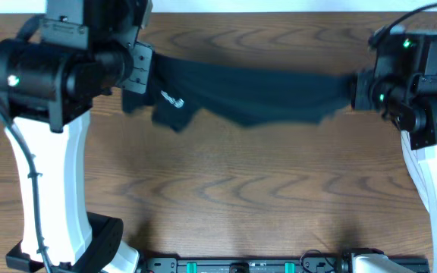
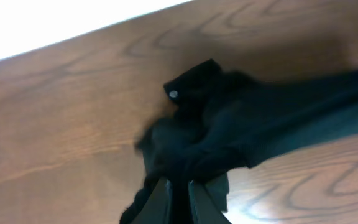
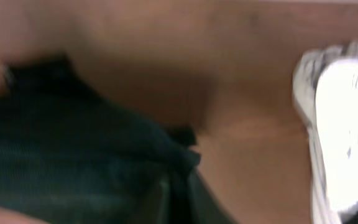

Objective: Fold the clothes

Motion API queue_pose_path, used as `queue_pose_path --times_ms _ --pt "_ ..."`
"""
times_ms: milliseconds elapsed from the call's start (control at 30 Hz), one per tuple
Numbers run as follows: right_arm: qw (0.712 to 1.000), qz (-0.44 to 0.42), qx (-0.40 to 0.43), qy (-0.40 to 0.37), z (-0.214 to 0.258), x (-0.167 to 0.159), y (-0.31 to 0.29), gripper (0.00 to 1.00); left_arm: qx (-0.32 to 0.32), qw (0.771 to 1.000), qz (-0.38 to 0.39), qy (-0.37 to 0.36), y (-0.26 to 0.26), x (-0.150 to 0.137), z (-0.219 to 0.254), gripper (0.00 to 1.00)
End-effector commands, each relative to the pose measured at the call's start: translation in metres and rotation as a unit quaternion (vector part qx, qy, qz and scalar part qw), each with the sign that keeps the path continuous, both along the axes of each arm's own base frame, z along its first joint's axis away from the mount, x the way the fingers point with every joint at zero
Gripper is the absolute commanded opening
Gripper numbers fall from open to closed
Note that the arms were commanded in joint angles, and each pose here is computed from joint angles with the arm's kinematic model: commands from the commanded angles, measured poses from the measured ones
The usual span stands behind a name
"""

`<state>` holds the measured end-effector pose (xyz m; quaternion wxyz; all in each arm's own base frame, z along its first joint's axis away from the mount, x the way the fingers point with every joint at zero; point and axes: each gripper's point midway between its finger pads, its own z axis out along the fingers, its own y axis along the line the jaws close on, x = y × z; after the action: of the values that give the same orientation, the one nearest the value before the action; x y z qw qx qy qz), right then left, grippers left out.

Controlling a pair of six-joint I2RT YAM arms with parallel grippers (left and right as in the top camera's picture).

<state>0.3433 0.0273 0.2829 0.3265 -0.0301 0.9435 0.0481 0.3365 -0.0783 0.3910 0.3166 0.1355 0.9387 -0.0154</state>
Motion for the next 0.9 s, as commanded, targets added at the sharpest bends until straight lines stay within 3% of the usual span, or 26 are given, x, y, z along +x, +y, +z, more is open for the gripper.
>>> queue_pose_path --times_ms 0,367,600,867 --pt "0.999 0.02 -0.022 0.017 -0.001 -0.013 -0.004 0.24 -0.002 0.998 0.027 0.053 0.004 -0.015 -0.018 0.07" --pt "0.999 0.013 0.011 0.032 -0.005 -0.016 0.004 0.25 -0.008 0.999 0.03 0.038 0.007 -0.023 -0.008 0.06" --pt "0.982 0.105 0.131 0.091 -0.03 -0.009 0.061 0.31 -0.011 0.999 0.029 0.027 0.008 -0.028 -0.002 0.06" --pt "0.942 0.248 0.127 0.186 -0.085 -0.022 0.148 0.42 -0.027 0.999 0.03 -0.029 0.007 -0.023 0.021 0.06"
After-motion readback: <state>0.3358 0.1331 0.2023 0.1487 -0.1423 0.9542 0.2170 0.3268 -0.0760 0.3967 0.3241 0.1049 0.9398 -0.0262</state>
